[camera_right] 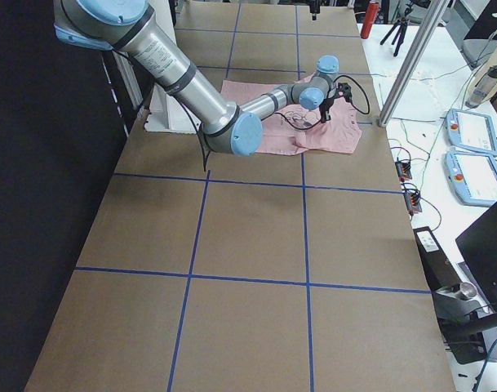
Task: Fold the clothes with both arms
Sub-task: 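Grasp the sleeve with the right gripper and fold it inward over the chest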
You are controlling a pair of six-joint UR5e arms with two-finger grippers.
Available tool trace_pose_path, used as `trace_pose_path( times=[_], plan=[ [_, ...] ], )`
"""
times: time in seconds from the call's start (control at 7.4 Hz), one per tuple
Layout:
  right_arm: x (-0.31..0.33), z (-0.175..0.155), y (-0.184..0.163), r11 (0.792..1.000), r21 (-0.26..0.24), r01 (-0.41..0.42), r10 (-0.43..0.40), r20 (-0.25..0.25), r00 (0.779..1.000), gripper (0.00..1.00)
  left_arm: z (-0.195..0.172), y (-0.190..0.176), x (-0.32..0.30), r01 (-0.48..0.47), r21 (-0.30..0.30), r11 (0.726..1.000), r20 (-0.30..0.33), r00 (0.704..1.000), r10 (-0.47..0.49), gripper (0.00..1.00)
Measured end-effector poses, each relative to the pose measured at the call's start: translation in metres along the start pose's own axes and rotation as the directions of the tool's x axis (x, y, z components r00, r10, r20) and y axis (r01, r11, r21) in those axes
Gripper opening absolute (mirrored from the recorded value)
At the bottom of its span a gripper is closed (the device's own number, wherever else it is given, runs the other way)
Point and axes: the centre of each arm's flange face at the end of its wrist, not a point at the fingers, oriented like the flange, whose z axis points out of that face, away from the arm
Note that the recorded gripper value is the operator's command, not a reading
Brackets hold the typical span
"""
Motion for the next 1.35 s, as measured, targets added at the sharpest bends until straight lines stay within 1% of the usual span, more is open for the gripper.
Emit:
trace_pose_path(
  times=[0.14, 0.41, 0.54, 0.68, 0.81, 0.95, 1.08, 1.22, 1.35],
  plan=[
    [-0.009, 0.007, 0.002, 1.000, 0.008, 0.008, -0.008, -0.007, 1.000, 1.00, 0.000, -0.001, 0.001, 0.000, 0.001, 1.000, -0.001, 1.000, 0.000, 1.00],
    [-0.015, 0.025, 0.017, 0.998, 0.044, 0.036, -0.036, -0.012, 0.999, 1.00, -0.001, -0.003, 0.003, -0.003, 0.004, 1.000, -0.002, 1.000, 0.003, 1.00],
    [-0.015, 0.028, 0.020, 0.998, 0.055, 0.028, -0.027, -0.013, 1.000, 1.00, 0.000, -0.004, 0.004, -0.006, 0.005, 1.000, -0.003, 1.000, 0.006, 1.00],
    [-0.019, 0.026, 0.021, 0.998, 0.060, -0.007, 0.007, -0.004, 1.000, 1.00, 0.003, -0.005, 0.009, -0.004, 0.003, 1.000, -0.007, 1.000, 0.004, 1.00],
    [-0.025, 0.019, 0.023, 0.998, 0.040, -0.057, 0.056, 0.007, 0.998, 1.00, 0.012, -0.009, 0.025, 0.020, -0.001, 1.000, -0.018, 1.000, -0.020, 1.00],
    [-0.029, 0.004, 0.024, 0.993, -0.015, -0.116, 0.116, -0.012, 0.993, 1.00, 0.027, -0.018, 0.056, 0.077, -0.005, 0.997, -0.029, 0.997, -0.077, 1.00],
    [-0.026, -0.025, 0.023, 0.980, -0.075, -0.186, 0.181, -0.070, 0.981, 1.00, 0.048, -0.027, 0.096, 0.148, -0.003, 0.989, -0.023, 0.989, -0.148, 1.00],
    [-0.008, -0.059, 0.031, 0.960, -0.123, -0.253, 0.237, -0.128, 0.963, 1.00, 0.073, -0.034, 0.140, 0.218, 0.024, 0.976, 0.010, 0.976, -0.218, 1.00],
    [0.025, -0.082, 0.050, 0.950, -0.146, -0.276, 0.254, -0.156, 0.955, 1.00, 0.095, -0.038, 0.177, 0.266, 0.071, 0.961, 0.048, 0.962, -0.270, 1.00]
  ],
)
